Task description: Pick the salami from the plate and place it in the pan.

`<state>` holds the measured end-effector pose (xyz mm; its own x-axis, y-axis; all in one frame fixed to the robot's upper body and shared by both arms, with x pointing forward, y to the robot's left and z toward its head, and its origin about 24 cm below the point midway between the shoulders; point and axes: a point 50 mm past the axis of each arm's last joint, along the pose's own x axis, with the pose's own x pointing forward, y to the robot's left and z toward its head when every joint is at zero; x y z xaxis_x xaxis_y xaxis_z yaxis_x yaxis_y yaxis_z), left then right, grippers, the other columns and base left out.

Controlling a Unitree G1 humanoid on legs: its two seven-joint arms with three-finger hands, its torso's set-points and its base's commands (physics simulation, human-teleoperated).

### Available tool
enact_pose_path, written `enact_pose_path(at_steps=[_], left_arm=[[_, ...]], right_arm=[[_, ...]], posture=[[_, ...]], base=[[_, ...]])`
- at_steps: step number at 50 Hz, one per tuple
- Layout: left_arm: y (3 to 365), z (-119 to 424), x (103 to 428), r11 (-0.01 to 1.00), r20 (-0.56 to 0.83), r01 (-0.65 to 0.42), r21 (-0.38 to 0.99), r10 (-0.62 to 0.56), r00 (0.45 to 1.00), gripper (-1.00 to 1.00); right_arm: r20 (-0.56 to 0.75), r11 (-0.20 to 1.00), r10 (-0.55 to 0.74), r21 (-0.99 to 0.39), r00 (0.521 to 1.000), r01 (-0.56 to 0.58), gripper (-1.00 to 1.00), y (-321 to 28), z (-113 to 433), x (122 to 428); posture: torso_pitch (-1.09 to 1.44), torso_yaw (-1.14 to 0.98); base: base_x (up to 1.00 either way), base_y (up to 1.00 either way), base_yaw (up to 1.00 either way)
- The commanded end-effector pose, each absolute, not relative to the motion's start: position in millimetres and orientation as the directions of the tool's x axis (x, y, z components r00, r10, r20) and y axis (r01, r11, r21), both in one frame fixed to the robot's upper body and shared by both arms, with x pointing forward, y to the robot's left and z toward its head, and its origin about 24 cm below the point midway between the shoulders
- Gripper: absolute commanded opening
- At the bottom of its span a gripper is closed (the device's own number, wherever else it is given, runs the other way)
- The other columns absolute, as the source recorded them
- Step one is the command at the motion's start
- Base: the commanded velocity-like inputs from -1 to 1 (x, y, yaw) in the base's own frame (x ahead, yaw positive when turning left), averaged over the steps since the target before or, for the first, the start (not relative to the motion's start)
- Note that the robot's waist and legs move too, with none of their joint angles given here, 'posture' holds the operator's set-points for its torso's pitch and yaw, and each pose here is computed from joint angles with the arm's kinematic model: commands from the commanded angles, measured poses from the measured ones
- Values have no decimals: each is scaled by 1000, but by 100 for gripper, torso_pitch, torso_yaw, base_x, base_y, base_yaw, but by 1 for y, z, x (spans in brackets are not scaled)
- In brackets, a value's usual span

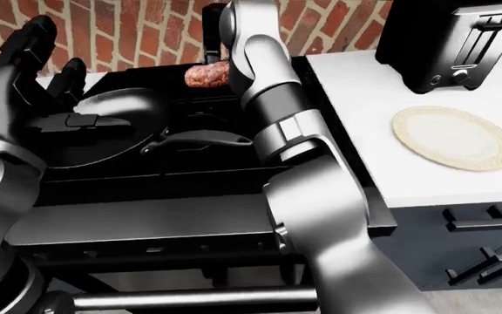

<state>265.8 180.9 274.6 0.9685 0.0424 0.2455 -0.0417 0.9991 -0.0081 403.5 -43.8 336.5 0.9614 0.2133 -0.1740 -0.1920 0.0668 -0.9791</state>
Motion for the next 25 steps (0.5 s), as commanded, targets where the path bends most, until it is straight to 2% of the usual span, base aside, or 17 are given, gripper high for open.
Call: enact_pose_path(at_steps=[1, 25], left_arm=[[184, 285, 262, 998, 305, -63, -13, 64, 950, 100], [185, 285, 262, 998, 305, -64, -14, 65, 950, 100]], right_arm=[[-91, 68, 238, -992, 967, -110, -100, -38, 358, 396], [-88, 62, 237, -993, 968, -105, -100, -38, 363, 395]], posture=[[0, 0], [0, 0]], base=[[0, 48, 0], [0, 48, 0]])
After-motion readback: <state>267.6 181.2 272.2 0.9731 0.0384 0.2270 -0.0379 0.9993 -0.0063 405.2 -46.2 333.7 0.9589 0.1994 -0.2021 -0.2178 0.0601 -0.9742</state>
